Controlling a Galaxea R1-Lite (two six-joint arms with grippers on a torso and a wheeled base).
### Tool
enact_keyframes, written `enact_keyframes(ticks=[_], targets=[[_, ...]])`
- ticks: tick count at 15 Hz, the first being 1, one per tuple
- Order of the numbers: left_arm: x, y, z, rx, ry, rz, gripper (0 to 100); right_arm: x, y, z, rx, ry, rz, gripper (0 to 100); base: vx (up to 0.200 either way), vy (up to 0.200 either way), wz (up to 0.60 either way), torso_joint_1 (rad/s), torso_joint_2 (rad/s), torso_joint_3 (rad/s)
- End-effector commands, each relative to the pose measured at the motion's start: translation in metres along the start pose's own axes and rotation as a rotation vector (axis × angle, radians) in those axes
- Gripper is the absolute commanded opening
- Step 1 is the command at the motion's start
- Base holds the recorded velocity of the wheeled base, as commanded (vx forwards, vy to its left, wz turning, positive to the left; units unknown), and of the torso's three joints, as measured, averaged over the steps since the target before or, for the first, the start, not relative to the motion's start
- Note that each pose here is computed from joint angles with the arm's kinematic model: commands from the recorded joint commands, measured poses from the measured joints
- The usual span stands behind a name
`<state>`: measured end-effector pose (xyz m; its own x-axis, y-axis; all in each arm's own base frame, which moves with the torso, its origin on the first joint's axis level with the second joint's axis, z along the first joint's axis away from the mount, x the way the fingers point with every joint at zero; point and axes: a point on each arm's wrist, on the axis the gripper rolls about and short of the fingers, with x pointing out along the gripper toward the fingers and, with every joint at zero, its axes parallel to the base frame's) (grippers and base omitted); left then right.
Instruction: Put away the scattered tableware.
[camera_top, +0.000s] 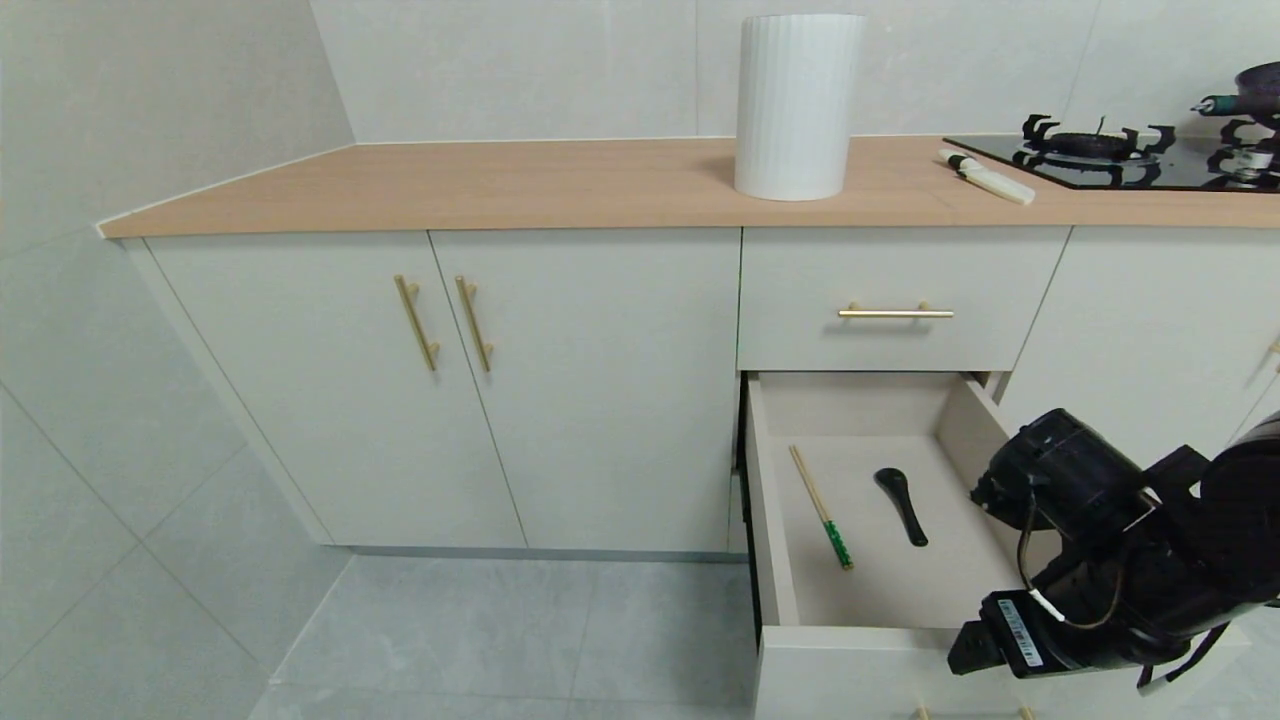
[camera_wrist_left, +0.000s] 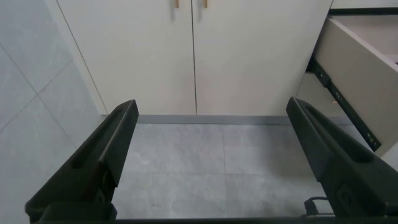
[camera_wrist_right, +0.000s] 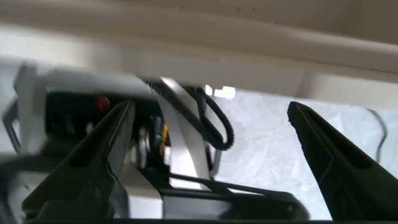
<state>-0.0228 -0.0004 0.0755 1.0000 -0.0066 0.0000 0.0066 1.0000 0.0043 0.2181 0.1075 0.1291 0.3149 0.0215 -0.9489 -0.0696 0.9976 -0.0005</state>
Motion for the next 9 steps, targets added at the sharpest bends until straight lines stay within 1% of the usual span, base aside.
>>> enact_keyframes(ticks=[1, 6, 9], targets=[[0.0, 0.0, 0.0, 0.0, 0.0, 0.0, 100, 0.004, 0.001, 0.002, 0.004, 0.002, -0.023, 100, 0.0, 0.0, 0.0, 0.0, 0.0, 0.0], [0.0, 0.0, 0.0, 0.0, 0.0, 0.0, 100, 0.018, -0.007, 0.012, 0.055, 0.019, -0.082, 100, 0.0, 0.0, 0.0, 0.0, 0.0, 0.0], [0.0, 0.0, 0.0, 0.0, 0.0, 0.0, 100, 0.019, -0.009, 0.02, 0.094, -0.011, -0.1, 100, 0.0, 0.0, 0.0, 0.0, 0.0, 0.0]])
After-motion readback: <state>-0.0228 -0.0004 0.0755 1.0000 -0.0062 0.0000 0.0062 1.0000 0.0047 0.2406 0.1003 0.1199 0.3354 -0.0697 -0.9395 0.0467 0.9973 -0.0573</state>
